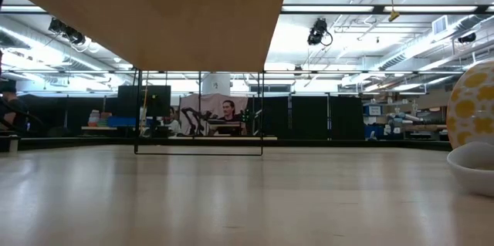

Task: Place coffee mugs
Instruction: Put the blue mug on the shelf aligned with the yellow mug

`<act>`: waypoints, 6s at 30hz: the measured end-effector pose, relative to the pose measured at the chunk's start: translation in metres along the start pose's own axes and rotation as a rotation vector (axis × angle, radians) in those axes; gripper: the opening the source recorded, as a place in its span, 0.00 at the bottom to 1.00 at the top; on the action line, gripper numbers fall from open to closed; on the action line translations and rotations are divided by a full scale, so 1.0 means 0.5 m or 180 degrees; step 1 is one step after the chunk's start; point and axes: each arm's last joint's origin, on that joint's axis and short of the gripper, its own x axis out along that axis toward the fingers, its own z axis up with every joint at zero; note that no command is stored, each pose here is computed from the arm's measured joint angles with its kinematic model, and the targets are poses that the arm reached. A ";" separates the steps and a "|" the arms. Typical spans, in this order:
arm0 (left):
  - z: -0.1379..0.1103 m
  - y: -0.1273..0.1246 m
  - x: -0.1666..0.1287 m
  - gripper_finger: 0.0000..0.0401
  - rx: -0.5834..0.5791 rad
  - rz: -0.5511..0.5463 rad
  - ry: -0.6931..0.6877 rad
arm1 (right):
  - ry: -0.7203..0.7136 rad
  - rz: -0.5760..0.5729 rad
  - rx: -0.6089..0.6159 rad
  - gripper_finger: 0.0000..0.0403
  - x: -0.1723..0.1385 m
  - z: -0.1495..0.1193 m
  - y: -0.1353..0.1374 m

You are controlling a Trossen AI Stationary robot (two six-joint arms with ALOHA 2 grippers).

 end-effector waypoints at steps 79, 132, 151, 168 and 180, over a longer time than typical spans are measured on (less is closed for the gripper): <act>-0.003 -0.011 -0.108 0.37 -0.2084 0.2033 0.0701 | -0.0976 -0.0898 0.1051 0.08 -0.073 0.033 -0.070; -0.031 -0.002 -0.079 0.20 -0.2172 0.2425 0.0734 | -0.1072 -0.0829 0.1382 0.09 -0.073 0.036 -0.068; -0.031 -0.001 -0.078 0.20 -0.2163 0.2432 0.0726 | -0.1064 -0.0861 0.1326 0.20 -0.074 0.034 -0.068; -0.032 -0.001 -0.078 0.20 -0.2176 0.2451 0.0733 | -0.1040 -0.0858 0.1334 0.30 -0.076 0.032 -0.068; -0.026 0.001 -0.076 0.20 -0.2190 0.2427 0.0626 | -0.1284 -0.1044 0.1201 0.30 -0.127 -0.017 -0.060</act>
